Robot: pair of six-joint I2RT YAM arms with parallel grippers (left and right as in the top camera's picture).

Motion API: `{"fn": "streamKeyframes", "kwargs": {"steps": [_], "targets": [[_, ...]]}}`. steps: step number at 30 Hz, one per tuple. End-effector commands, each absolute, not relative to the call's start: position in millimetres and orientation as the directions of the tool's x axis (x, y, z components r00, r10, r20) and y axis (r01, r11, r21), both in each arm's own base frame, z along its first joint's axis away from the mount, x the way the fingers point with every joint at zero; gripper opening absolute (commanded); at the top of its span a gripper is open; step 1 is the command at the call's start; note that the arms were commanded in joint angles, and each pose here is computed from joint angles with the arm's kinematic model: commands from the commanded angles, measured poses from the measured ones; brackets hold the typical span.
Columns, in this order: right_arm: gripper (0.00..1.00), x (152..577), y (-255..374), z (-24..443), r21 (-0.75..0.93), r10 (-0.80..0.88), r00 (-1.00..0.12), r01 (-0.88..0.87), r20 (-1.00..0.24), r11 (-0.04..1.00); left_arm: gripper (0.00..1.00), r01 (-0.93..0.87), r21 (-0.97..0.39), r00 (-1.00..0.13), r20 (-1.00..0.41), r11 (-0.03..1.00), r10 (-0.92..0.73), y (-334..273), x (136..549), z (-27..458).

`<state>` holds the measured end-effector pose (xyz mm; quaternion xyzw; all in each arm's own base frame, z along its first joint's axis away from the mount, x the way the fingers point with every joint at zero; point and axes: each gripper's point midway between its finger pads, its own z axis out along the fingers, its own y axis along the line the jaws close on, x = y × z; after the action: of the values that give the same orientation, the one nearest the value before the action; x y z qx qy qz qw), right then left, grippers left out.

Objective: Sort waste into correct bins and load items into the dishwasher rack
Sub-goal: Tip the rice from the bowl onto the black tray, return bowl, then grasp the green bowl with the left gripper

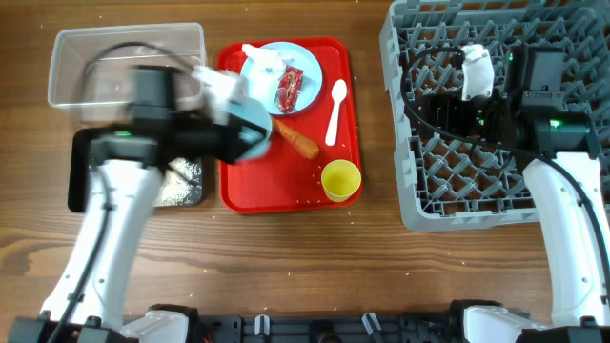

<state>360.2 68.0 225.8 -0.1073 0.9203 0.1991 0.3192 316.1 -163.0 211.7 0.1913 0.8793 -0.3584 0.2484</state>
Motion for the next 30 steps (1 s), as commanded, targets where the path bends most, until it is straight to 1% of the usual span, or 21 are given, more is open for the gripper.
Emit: {"fn": "streamKeyframes", "kwargs": {"steps": [1,5,6,9,12,13,14,15,16,17,19,21,23,25,27,30], "targets": [[0.96,364,67,228,0.303,-0.056,-0.775,-0.311,-0.63,0.901,0.04,0.404,-0.219,-0.845,-0.46,0.888,0.271,-182,319,150],[0.96,363,67,228,0.303,-0.056,-0.777,-0.31,-0.627,0.901,0.04,0.471,0.009,-0.824,-0.352,0.882,0.444,-207,312,90],[0.96,362,67,227,0.306,-0.056,-0.781,-0.308,-0.623,0.901,0.04,0.479,0.047,-0.824,-0.32,0.876,0.468,-208,312,73],[0.96,360,67,225,0.308,-0.058,-0.788,-0.306,-0.613,0.901,0.04,0.485,0.061,-0.837,-0.258,0.873,0.483,-211,314,40],[0.97,359,67,225,0.307,-0.061,-0.789,-0.307,-0.611,0.901,0.04,0.493,0.04,-0.844,-0.223,0.869,0.488,-213,309,27],[0.97,359,67,225,0.307,-0.061,-0.789,-0.307,-0.611,0.901,0.09,0.497,0.018,-0.845,-0.219,0.868,0.488,-216,306,27],[0.97,359,67,225,0.307,-0.061,-0.789,-0.307,-0.611,0.901,0.23,0.498,0.014,-0.844,-0.221,0.867,0.488,-217,306,27],[0.97,359,67,225,0.307,-0.06,-0.789,-0.307,-0.612,0.901,0.41,0.498,0.014,-0.844,-0.225,0.867,0.488,-217,307,27],[0.97,359,67,225,0.307,-0.06,-0.789,-0.307,-0.612,0.901,0.64,0.498,0.014,-0.844,-0.225,0.867,0.488,-217,307,27],[0.97,359,67,225,0.307,-0.061,-0.789,-0.307,-0.612,0.901,0.76,0.498,0.014,-0.844,-0.225,0.867,0.488,-217,307,28],[0.97,360,67,225,0.307,-0.061,-0.788,-0.308,-0.613,0.901,0.86,0.496,0.018,-0.843,-0.229,0.868,0.486,-217,309,33],[0.97,361,67,226,0.305,-0.06,-0.785,-0.309,-0.617,0.901,0.9,0.481,0.033,-0.841,-0.263,0.876,0.472,-218,323,51],[0.97,362,67,227,0.303,-0.06,-0.78,-0.311,-0.623,0.901,0.92,0.442,0.031,-0.834,-0.355,0.897,0.423,-220,357,85],[0.97,363,67,227,0.302,-0.059,-0.778,-0.312,-0.625,0.901,0.91,0.39,0.017,-0.818,-0.452,0.921,0.355,-214,392,110],[0.97,362,67,227,0.302,-0.06,-0.779,-0.312,-0.625,0.901,0.88,0.343,0.008,-0.807,-0.51,0.939,0.299,-202,416,118],[0.97,363,67,227,0.304,-0.057,-0.779,-0.31,-0.625,0.901,0.83,0.272,0.01,-0.837,-0.492,0.962,0.241,-173,436,97]]}}
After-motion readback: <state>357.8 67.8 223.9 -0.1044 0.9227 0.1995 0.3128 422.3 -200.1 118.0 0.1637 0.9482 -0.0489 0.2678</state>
